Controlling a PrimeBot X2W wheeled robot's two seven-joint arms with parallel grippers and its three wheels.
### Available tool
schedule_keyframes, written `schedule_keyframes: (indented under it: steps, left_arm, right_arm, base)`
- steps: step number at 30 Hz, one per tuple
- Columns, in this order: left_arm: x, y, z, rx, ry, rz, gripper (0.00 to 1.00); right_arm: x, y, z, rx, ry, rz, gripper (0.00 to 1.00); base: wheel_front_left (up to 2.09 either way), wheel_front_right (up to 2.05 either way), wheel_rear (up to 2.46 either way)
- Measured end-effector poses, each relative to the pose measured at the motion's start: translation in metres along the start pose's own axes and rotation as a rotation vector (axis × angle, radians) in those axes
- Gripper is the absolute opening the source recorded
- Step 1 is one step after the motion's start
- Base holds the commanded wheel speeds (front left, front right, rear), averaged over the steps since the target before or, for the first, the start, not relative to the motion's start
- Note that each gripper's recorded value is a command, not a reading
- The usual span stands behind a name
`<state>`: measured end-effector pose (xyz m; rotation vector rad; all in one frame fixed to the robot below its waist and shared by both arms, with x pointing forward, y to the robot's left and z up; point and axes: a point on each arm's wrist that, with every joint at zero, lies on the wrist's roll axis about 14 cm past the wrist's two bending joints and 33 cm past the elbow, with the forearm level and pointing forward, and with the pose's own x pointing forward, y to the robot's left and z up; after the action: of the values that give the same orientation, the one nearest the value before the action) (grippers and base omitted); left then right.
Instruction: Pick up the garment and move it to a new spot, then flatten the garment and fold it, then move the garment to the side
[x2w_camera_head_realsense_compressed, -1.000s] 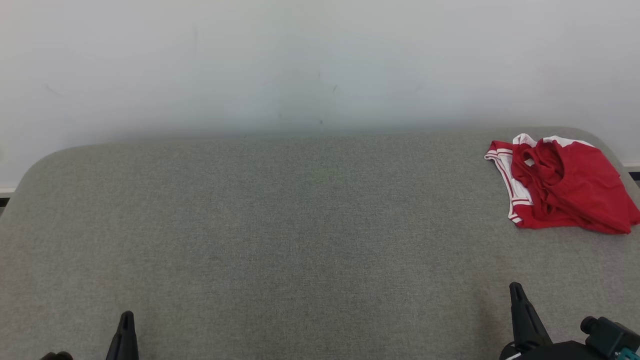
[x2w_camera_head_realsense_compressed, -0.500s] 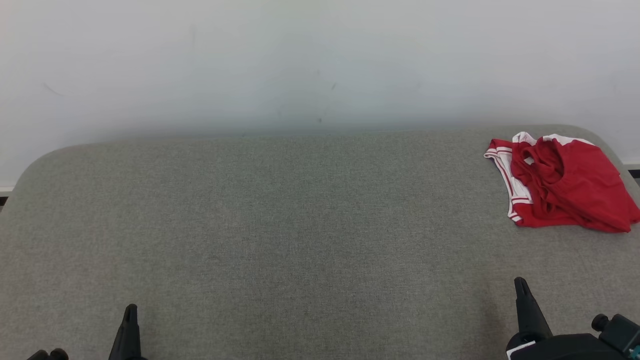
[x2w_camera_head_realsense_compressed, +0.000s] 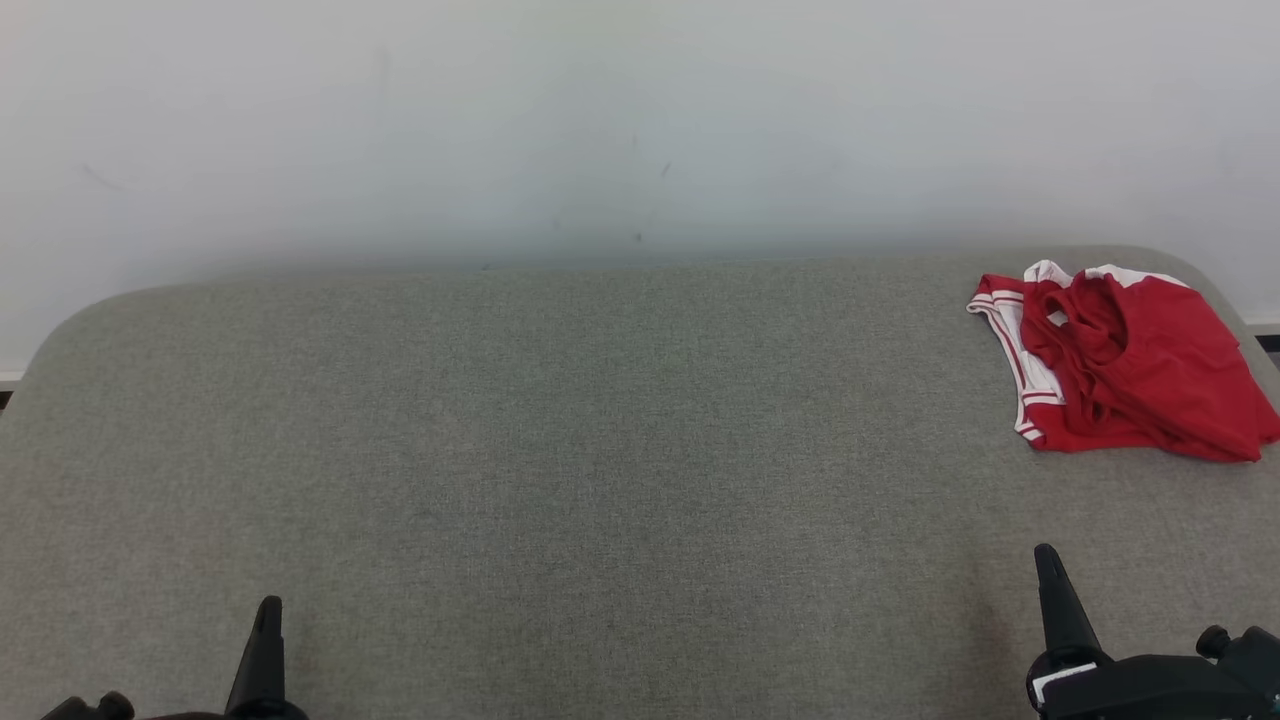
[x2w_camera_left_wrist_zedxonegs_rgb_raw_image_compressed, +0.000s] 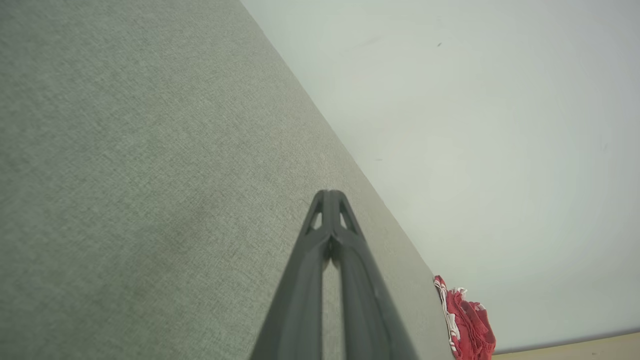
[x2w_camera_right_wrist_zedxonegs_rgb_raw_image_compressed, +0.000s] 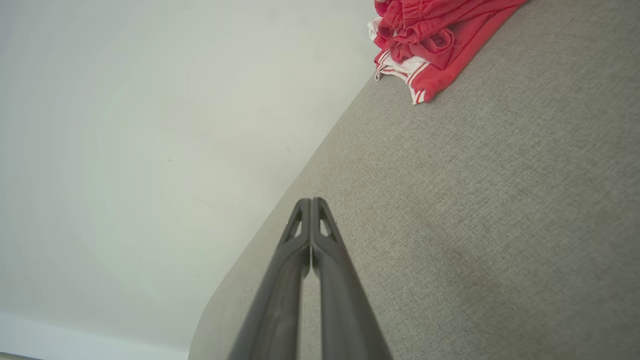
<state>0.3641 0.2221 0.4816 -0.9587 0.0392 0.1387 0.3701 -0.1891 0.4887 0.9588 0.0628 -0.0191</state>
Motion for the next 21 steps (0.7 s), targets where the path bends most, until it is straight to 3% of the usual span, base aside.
schedule_keyframes:
  steps: [21]
  left_arm:
    - [0.0064, -0.0092, -0.0032, -0.213, 0.026, -0.026, 0.00]
  right_arm:
    - [0.0066, 0.0028, 0.0065, 0.208, -0.010, 0.009, 0.00]
  base:
    - [0.00, 0.00, 0.00]
